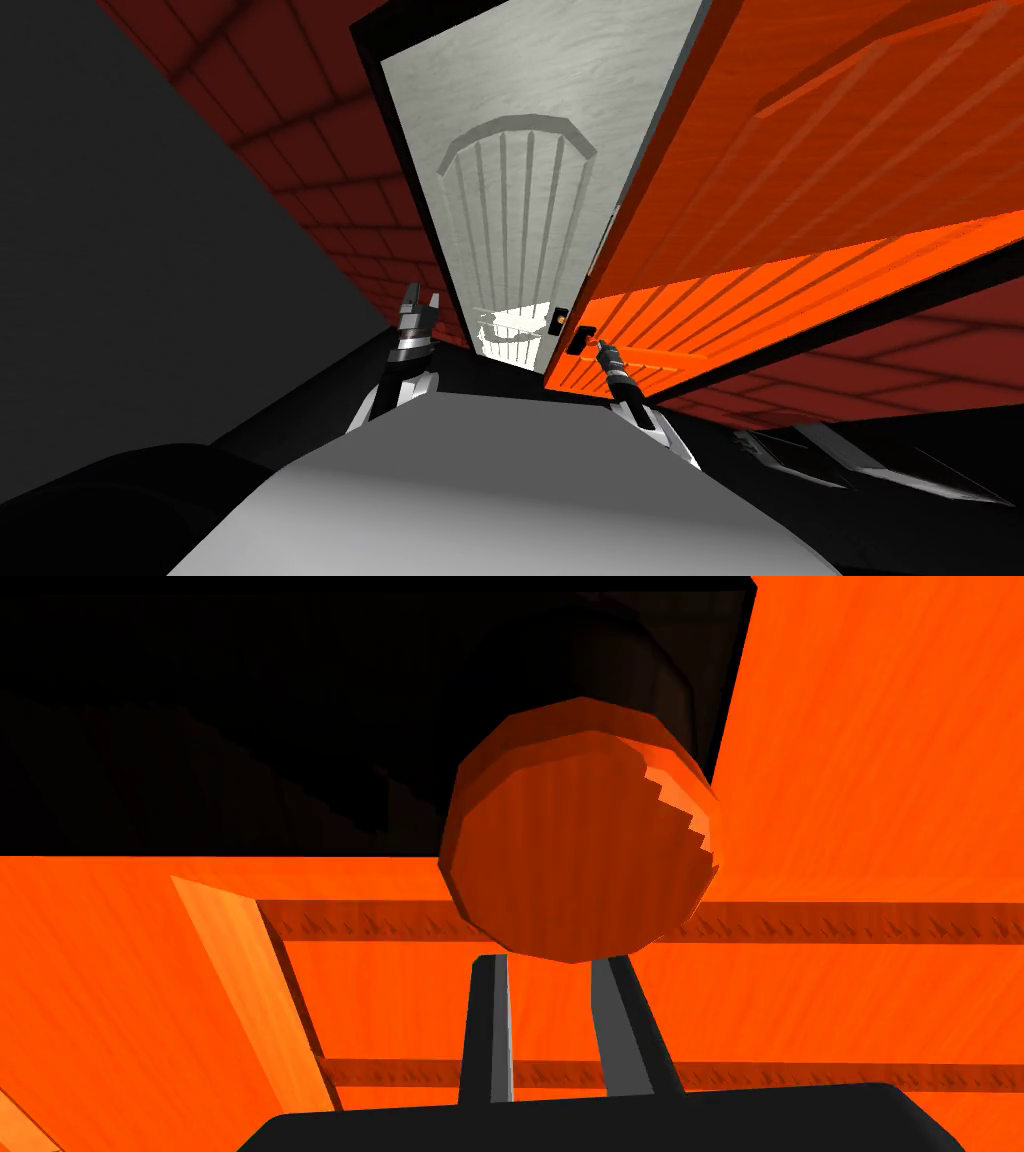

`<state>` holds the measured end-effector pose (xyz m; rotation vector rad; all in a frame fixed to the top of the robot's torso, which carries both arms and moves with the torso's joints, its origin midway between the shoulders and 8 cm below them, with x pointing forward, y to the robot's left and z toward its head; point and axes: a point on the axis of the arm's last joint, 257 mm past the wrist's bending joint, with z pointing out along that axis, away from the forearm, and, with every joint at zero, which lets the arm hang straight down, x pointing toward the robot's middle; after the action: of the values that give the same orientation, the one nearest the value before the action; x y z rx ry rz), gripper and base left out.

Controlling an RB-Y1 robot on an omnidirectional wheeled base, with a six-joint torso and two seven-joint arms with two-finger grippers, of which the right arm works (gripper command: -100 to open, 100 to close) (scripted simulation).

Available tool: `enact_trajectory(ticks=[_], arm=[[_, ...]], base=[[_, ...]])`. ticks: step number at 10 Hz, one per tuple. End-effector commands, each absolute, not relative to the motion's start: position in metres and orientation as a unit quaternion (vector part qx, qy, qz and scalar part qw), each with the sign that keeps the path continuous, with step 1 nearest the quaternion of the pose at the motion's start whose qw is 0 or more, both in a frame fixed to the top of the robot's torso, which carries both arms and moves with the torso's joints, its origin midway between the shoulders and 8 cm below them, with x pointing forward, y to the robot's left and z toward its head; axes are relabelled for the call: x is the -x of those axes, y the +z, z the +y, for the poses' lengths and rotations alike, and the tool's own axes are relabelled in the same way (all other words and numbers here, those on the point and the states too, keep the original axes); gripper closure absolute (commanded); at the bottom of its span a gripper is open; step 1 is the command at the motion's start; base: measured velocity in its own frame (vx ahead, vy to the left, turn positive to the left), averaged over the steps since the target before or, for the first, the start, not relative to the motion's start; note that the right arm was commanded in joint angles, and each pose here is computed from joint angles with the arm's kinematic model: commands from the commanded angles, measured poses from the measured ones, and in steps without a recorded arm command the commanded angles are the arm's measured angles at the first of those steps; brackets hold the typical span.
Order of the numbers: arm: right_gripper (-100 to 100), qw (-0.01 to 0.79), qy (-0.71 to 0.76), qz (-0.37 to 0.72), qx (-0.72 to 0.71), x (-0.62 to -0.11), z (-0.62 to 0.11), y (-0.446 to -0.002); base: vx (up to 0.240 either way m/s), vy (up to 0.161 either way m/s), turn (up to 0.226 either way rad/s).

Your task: Pull the door open

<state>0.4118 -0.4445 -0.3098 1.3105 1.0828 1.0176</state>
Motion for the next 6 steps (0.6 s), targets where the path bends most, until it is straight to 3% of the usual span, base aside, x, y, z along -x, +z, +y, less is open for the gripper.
enact_trajectory(ticks=[1,2,6], arm=[[100,0.547,0.418,0.460,-0.561,-0.403,-0.454,-0.316],[-100,0.543,0.434,0.463,-0.550,-0.406,-0.438,-0.310],[-100,0.528,0.465,0.475,-0.529,-0.405,-0.408,-0.300]], base=[[-0.229,-0.071,-0.031],[-0.240,-0.050,0.087],[-0.195,0.005,0.098]])
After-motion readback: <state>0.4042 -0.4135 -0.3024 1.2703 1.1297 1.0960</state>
